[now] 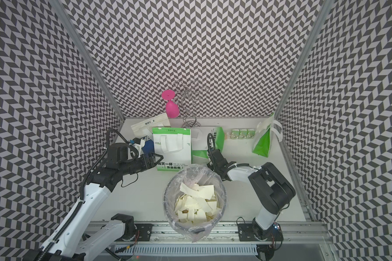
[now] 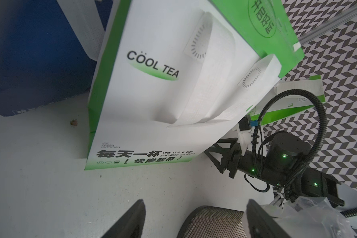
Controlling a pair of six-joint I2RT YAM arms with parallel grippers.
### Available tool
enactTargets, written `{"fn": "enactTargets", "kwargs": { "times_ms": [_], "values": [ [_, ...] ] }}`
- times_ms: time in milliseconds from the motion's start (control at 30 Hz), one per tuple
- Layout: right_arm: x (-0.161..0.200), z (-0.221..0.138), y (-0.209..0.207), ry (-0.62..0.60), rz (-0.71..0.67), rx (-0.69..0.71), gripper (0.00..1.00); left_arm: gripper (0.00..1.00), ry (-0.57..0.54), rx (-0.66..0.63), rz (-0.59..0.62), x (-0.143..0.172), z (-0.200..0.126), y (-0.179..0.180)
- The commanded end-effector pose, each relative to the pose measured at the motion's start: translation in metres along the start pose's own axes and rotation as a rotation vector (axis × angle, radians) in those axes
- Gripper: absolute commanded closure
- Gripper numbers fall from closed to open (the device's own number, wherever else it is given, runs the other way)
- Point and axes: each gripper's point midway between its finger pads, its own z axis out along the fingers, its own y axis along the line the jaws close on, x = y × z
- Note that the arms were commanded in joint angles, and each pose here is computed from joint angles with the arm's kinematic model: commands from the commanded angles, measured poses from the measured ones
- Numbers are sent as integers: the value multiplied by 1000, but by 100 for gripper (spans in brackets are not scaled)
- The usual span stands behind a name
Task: Shred takeout receipts and throw away
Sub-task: Pick up the takeout receipt from the center of the board.
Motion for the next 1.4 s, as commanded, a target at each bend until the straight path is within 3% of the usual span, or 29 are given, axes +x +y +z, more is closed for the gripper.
{"fn": "enactTargets", "kwargs": {
  "times_ms": [0, 433, 600, 833, 1100, 1367],
  "values": [
    [-14, 6, 1, -52, -51, 45, 43, 22, 14, 1, 9, 1, 1, 1],
    [29, 23, -7, 75, -165, 181, 55, 22, 63, 4, 12, 10, 4, 3],
    [39, 20, -7, 99, -135, 188, 69, 22, 73, 5, 9, 12, 4, 3],
    [38, 21, -14, 105, -121, 230, 96, 22, 73, -6, 11, 12, 1, 3],
    [-23, -10, 0, -60, -60, 133, 100, 22, 50, 15, 28, 4, -1, -5],
    [-108, -94, -22, -278, 20, 142, 100, 21, -30, 75, 104, -25, -16, -35]
  ]
}}
